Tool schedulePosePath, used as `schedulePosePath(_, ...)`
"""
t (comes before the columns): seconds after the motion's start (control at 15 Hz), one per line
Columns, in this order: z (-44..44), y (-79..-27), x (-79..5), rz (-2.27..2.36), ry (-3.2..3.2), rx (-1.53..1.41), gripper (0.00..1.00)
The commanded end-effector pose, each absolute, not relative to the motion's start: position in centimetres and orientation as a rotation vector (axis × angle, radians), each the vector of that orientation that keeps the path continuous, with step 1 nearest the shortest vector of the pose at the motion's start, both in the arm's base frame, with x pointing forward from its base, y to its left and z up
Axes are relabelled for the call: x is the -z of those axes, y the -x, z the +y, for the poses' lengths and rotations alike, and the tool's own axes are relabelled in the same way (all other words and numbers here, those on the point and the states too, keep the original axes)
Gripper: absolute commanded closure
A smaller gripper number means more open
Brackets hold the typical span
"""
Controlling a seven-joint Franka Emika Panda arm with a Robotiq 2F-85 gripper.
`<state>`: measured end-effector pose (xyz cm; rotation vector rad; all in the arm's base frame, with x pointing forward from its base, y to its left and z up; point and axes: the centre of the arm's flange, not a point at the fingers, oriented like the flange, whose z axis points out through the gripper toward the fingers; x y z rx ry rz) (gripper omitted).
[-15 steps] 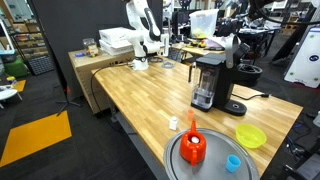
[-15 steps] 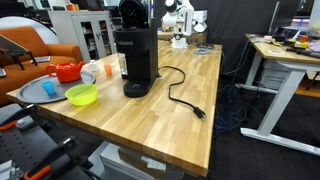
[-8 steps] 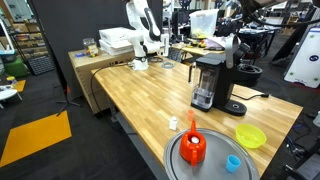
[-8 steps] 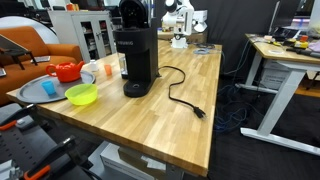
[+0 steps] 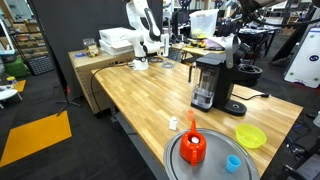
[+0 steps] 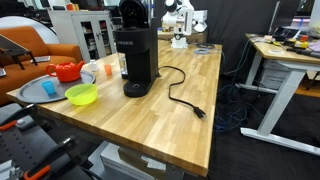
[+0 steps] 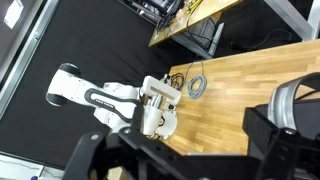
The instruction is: Close the top of the coffee maker
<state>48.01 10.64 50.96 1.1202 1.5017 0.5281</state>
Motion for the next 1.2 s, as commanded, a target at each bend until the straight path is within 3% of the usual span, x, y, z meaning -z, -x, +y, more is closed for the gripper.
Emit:
schedulePosePath(0.0,10.6,-48.3,-51.0,1.504,-1.12,-0.531,0.0)
schedulePosePath(0.67,10.6,-52.0,-50.1,1.519,-1.099,-0.5,0.0)
schedulePosePath(0.73,10.7,-51.9,-49.9,1.529,-1.102,-0.504,0.25)
schedulePosePath(0.8,10.7,-52.0,-49.7,1.532,-1.105,-0.505,0.26)
schedulePosePath(1.13,10.4,-52.2,-49.6,1.532,-1.104,-0.502,0.62)
